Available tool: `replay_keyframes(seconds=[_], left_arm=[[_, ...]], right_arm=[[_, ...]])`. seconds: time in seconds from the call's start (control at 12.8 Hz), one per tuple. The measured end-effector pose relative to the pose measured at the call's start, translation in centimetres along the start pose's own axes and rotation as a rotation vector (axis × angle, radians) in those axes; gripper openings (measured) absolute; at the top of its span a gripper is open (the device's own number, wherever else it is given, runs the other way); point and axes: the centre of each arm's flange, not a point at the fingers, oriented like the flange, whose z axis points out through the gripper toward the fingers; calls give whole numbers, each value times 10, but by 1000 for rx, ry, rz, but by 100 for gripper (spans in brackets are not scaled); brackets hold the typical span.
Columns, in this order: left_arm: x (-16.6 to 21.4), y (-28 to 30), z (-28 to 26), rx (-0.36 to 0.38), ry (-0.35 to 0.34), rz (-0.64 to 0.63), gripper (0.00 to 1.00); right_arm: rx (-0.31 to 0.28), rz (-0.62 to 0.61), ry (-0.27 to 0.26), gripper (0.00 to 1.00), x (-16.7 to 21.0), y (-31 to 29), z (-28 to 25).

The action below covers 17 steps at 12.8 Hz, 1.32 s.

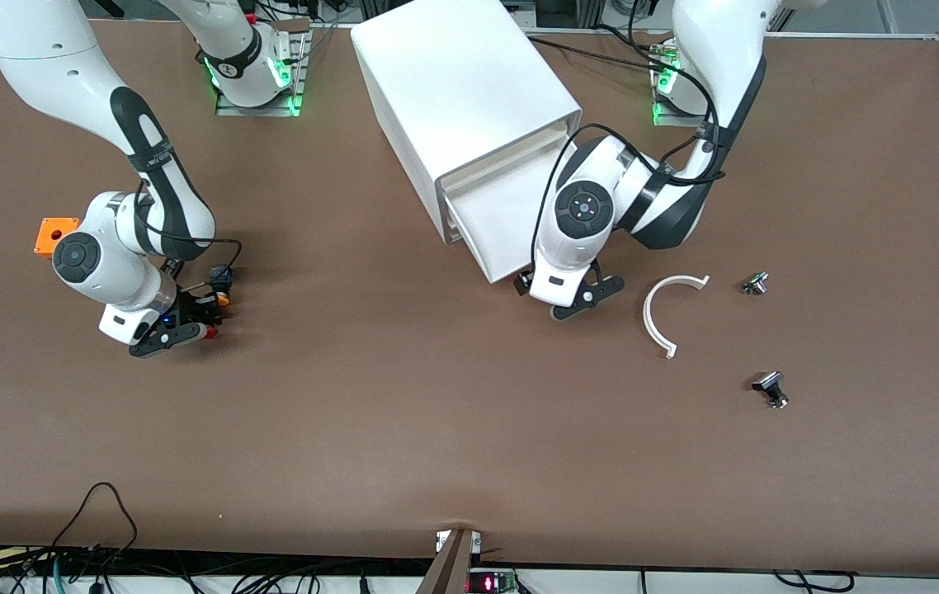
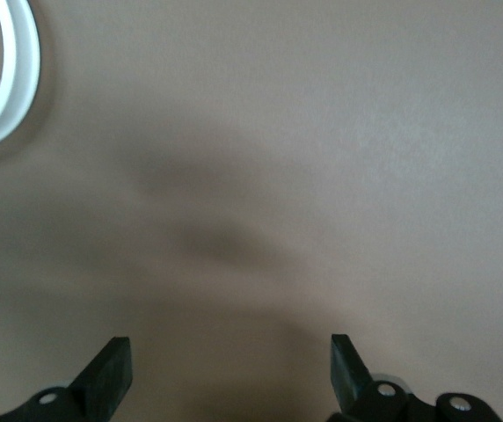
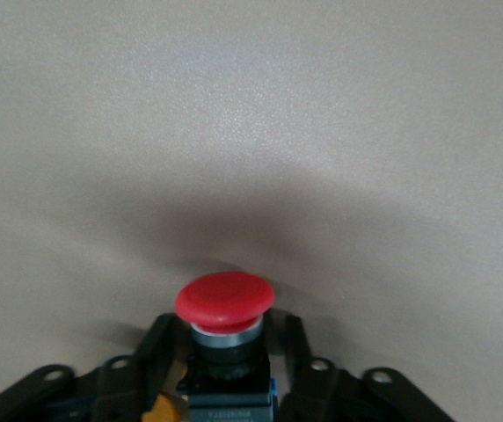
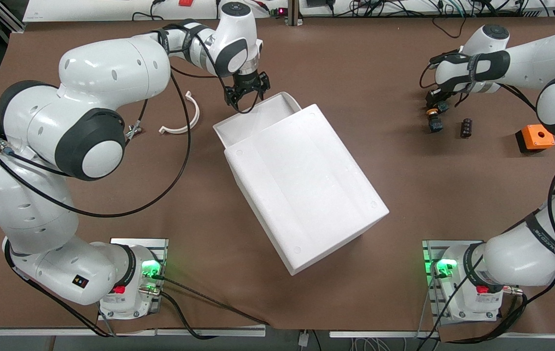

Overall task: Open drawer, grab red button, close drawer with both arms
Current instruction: 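Place the red button by the yellow buttons while the left gripper returns, then push the drawer closed with the left gripper while the right gripper retracts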

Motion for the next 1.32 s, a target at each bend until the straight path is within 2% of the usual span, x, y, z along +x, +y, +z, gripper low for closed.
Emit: replay_keyframes(seconds=[0.23,0.47,0.7,1.01,1.17,1.32], left_arm=[[-15,4,5,6,-13,0,100],[-29,9,8,8,-24,3,100],[-47,14,13,14,-39,6,100],[-68,19,14,16,-53,7,100],[-83,21,16,20,-62,11,100],[-101,22,16,27,-71,15,100]], right_arm=[[18,2,-12,98,7,1,-48],[41,-6,-12,100,11,-2,-148],[52,-16,4,100,-5,-11,-243],[79,-34,-22,100,-29,-23,-358],[72,-40,-8,100,-38,-27,-393],[73,-47,-15,100,-47,-32,-408]])
